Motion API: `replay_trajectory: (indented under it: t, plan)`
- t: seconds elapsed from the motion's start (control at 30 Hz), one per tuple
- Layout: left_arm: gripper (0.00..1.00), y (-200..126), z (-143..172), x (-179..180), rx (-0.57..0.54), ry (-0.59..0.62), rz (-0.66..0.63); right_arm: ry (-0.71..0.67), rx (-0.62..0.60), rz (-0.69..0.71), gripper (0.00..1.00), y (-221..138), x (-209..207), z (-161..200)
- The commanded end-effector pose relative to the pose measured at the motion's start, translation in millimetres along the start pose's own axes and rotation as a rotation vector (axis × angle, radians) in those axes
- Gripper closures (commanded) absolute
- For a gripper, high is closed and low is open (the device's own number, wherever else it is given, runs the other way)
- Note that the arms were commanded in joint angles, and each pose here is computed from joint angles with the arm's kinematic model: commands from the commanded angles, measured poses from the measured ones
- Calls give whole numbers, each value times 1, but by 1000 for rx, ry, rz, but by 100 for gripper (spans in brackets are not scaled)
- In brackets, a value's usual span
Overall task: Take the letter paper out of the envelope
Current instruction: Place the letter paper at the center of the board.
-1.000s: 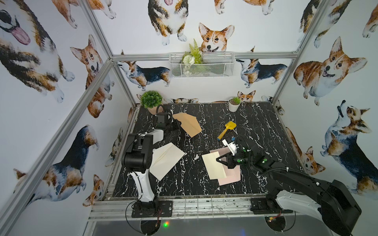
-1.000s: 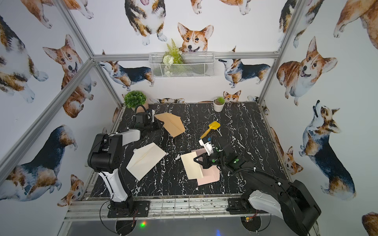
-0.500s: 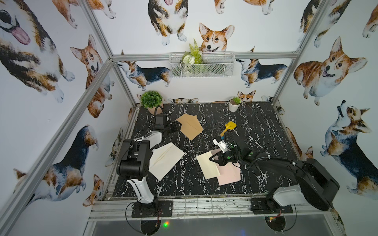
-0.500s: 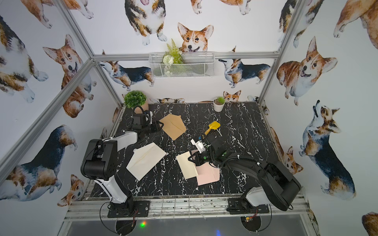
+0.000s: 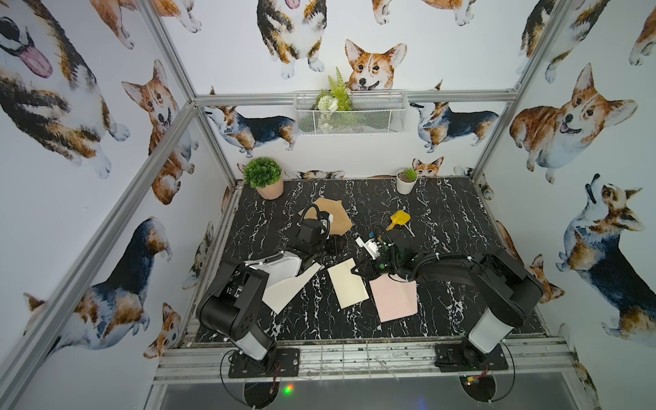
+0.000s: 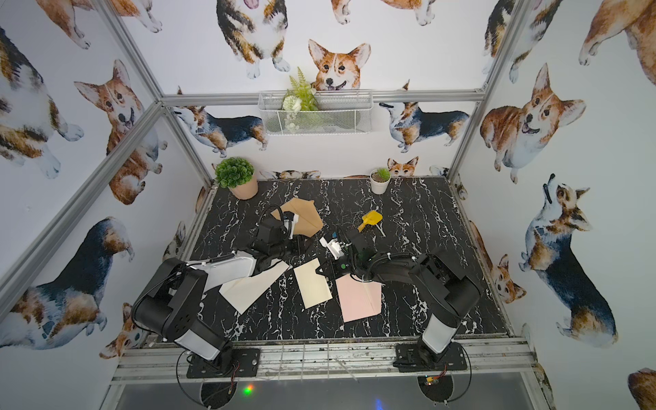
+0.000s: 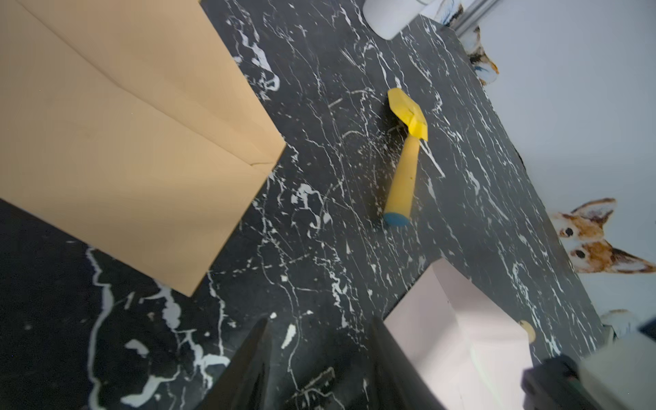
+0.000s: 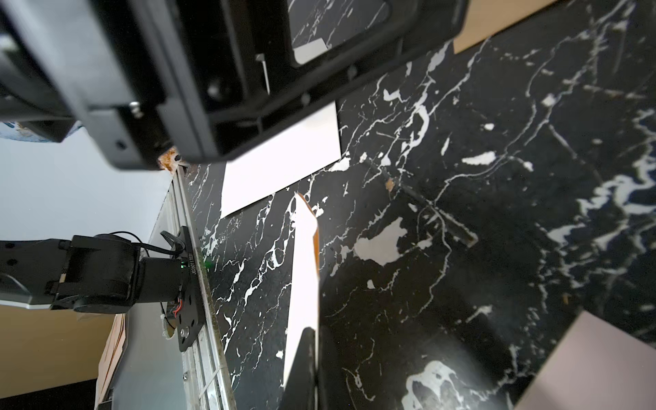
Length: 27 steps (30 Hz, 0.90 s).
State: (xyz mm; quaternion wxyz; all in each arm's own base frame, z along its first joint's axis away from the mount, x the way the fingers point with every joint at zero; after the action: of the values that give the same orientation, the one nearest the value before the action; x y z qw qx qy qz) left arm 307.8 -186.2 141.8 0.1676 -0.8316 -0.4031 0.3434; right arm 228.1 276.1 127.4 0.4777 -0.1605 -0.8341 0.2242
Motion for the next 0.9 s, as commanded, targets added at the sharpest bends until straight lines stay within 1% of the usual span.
replay_trajectory:
  t: [0.0,0.13,0.23,0.33,0.37,0.4,0.67,0.7,0.77,0.87]
  plan:
    - [55,-1,3,-18,-62,52,59,-22,-29,25,98,2,-5,-2]
    - [57,-8,17,-23,-83,126,63,-20,-13,64,95,2,-11,1]
    - [57,-15,15,-25,-94,160,49,-20,-15,129,92,0,-17,4]
    - [57,-21,11,-25,-100,207,-1,-18,-12,150,86,2,-21,4]
    - [57,-22,12,-23,-104,211,-17,-13,-5,151,82,5,-22,4]
    - [57,-23,12,-22,-111,213,-25,-5,-1,150,81,7,-23,3]
    - [56,-29,10,-25,-128,220,-17,25,1,128,80,21,-29,-2]
    - [55,-30,10,-25,-132,220,-18,23,-1,132,78,21,-29,-2]
    - [55,-31,9,-26,-136,223,-18,21,-9,166,68,19,-30,-2]
    - [55,-33,9,-26,-139,225,-18,9,-21,195,62,13,-28,-2]
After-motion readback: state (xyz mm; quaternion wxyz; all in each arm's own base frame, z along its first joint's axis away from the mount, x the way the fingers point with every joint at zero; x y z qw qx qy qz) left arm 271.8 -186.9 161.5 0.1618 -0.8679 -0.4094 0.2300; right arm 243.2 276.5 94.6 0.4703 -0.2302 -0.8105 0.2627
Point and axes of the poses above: each gripper's point midway between its finger pads, its own y axis out along the fingers, its own x axis along the line the jaws close on, z = x × y, the point moved 9 cm from there along -y, back along the fingers, and after that the axes turned 6 degrees about y, right-handed, at the moved point
